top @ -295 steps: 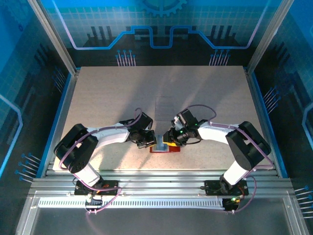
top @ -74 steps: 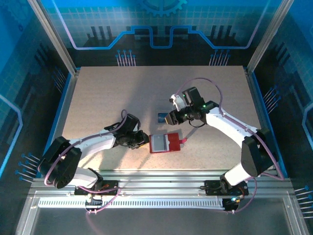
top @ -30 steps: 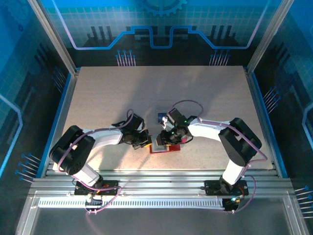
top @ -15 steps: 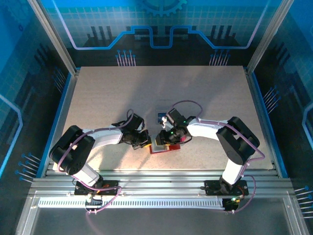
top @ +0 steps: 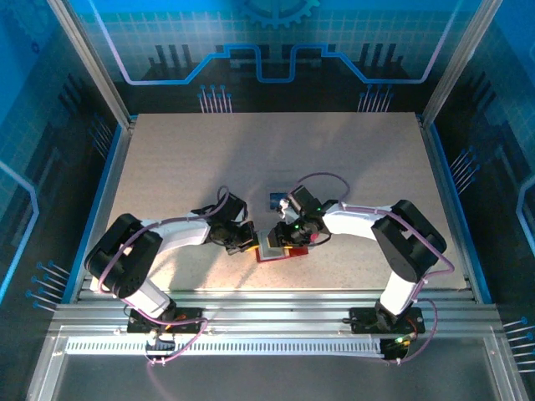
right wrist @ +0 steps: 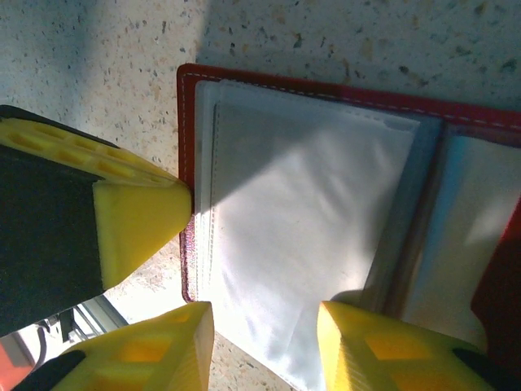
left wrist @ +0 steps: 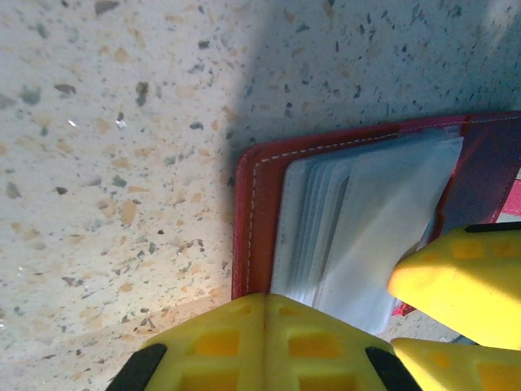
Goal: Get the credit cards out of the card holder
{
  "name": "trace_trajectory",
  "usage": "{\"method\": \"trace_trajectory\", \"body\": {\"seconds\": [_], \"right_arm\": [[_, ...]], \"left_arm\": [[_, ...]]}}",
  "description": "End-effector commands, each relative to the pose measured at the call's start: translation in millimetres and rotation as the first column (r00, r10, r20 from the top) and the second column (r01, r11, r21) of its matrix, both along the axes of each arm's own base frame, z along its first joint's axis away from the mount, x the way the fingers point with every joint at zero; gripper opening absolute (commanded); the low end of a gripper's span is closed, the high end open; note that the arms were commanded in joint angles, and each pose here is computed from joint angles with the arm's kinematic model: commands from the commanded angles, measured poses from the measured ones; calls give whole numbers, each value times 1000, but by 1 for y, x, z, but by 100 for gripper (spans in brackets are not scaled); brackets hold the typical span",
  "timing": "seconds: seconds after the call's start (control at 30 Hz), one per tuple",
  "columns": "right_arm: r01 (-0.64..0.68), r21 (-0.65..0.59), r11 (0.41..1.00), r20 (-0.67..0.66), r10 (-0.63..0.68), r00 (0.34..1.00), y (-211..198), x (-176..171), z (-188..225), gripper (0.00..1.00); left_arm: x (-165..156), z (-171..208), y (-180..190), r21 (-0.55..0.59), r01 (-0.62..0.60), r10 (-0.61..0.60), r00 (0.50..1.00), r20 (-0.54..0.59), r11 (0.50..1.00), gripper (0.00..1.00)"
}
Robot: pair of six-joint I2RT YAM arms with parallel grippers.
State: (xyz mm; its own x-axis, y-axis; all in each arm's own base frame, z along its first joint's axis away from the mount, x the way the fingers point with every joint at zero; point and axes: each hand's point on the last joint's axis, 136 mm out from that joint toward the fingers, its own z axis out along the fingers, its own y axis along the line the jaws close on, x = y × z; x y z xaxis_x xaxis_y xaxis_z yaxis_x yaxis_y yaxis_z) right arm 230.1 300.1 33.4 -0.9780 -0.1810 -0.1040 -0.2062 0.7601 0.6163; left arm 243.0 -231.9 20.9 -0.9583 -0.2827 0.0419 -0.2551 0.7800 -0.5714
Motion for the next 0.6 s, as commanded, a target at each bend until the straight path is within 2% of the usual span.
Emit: {"method": "trace_trajectory", "body": {"seconds": [0.0,0.4,0.57], "right_arm": [[23,12,1000,-11,-22,1000,-5,0,3,39],[44,55,998,-35,-43,998,-12,-3,-1,40],[53,68,996,-39,-50,998,-13,-3,-3,40]], "left_arm": [[1,0,3,27,11,-11,1000,-4,1000,3],[5,16,2,12,2,-3,999,33,1000,4],[14,40,-3,-41,-22,26,996,91,999,10]]}}
